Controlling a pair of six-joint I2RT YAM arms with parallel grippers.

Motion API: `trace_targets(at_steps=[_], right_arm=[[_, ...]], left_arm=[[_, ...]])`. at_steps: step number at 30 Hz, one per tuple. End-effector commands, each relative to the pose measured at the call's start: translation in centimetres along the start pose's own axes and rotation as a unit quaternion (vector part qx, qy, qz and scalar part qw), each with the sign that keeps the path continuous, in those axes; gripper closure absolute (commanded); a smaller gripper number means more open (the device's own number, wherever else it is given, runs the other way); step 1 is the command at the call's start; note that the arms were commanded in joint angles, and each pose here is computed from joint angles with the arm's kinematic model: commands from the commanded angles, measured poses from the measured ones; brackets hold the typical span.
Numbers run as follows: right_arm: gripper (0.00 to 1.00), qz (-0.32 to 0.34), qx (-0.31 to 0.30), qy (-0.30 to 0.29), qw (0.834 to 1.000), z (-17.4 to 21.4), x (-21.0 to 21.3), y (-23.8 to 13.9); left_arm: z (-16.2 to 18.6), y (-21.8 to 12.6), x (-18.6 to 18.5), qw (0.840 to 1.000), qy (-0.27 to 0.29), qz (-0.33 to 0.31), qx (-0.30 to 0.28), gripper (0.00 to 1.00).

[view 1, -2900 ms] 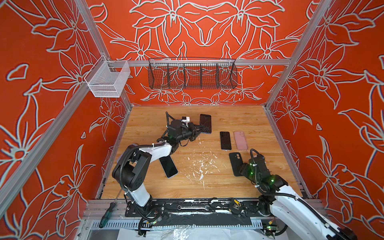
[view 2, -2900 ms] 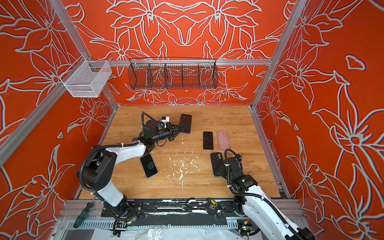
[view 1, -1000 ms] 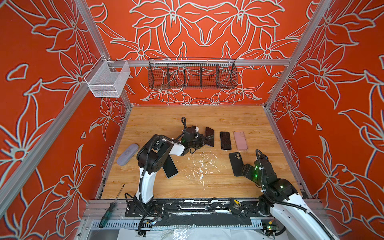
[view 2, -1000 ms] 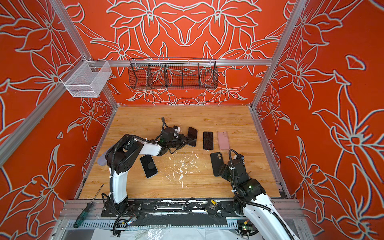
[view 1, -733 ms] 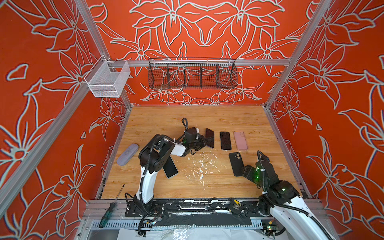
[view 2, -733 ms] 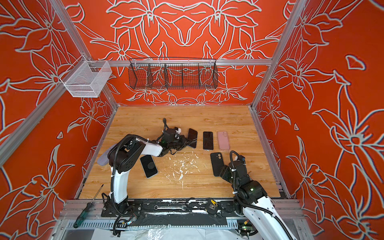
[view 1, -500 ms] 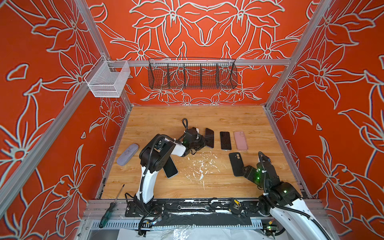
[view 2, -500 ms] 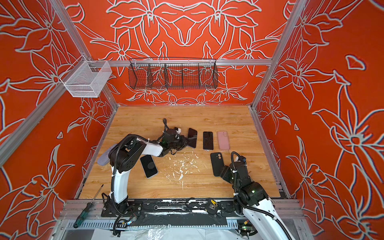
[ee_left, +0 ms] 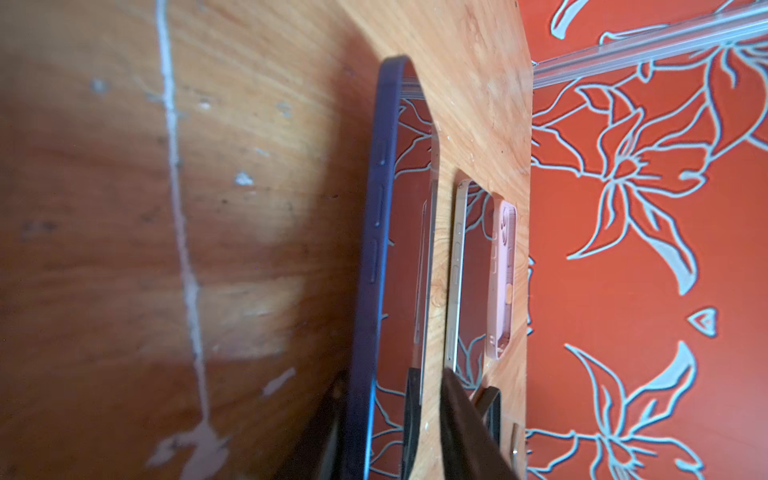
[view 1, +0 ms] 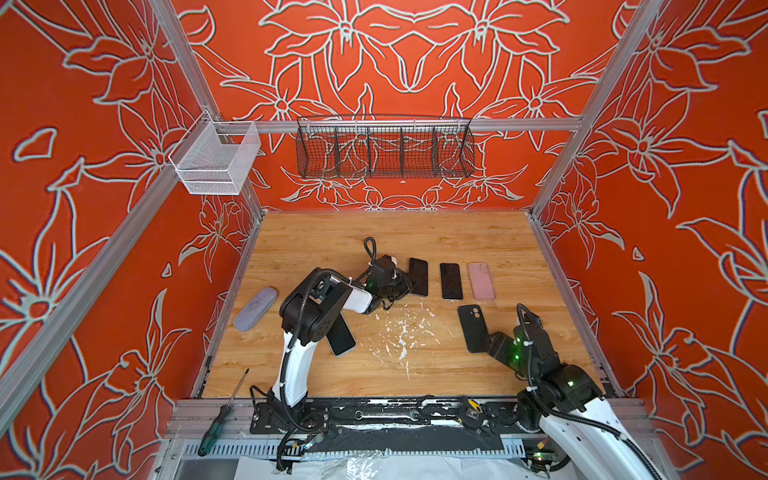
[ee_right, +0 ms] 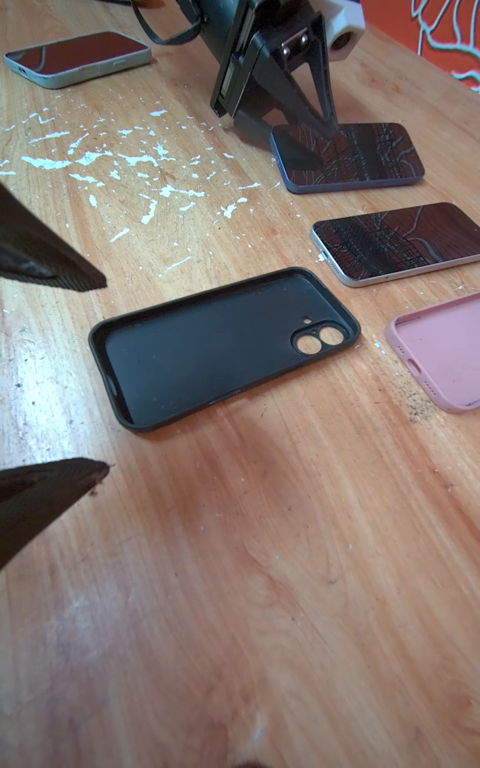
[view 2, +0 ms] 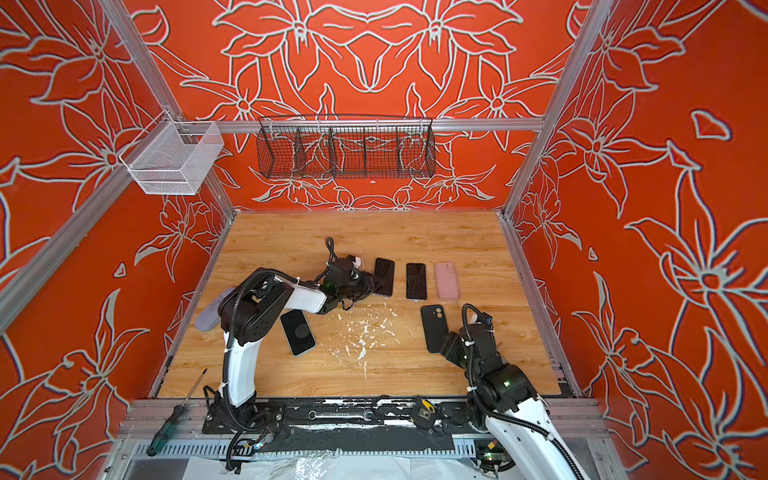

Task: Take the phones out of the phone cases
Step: 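Lower the bare blue phone toward the table with the left gripper, then raise the left gripper away while the right gripper reaches toward the white-edged phone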

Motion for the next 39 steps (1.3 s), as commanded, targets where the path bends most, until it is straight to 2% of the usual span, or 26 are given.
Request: trace_targets(at_steps=[1,8,22,29,34,39], right_arm=[[0.34,0.008,-0.010,0.006,1.000,-0.4,0.0,-0.6],[0.34,0.004,0.003,-0.011,1.000,-0.9,1.0,-1.3],[0.34,-0.046,0.005,-0.025,0.999,-1.3,2.2,-2.2],[0.34,-0.066,0.017,-0.030,0.997,-1.6,3.1,-2.6],[0.34,-0.063,0.025,-0.042,0.997,-1.9,3.8,-2.6],[0.33,-0.069,0.026,-0.051,0.996,-2.4,4.6,-2.4]], left_arm=[[-0.2,-0.6,-0.6,1.000,0.024,-0.009,-0.011,0.60],[-0.5,-1.3,-0.9,0.999,0.034,-0.023,-0.020,0.53],[-0.9,-2.5,-1.2,0.999,0.026,-0.022,-0.019,0.47],[-1.9,-4.6,-2.0,0.999,0.021,-0.012,-0.032,0.41],[-2.7,-6.5,-3.1,0.999,0.021,-0.014,-0.038,0.28],[-3.3,-8.4,-5.0,0.998,0.039,-0.008,-0.049,0.26]])
Point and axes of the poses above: each gripper's point midway between its finger pads, its own y axis out along the fingers, its own x axis along the line the jaws close on, z = x × y, the point moved 9 cm from there along -y, back along the fingers, and after that the axes turned 4 degrees about y, right-handed, at the moved point
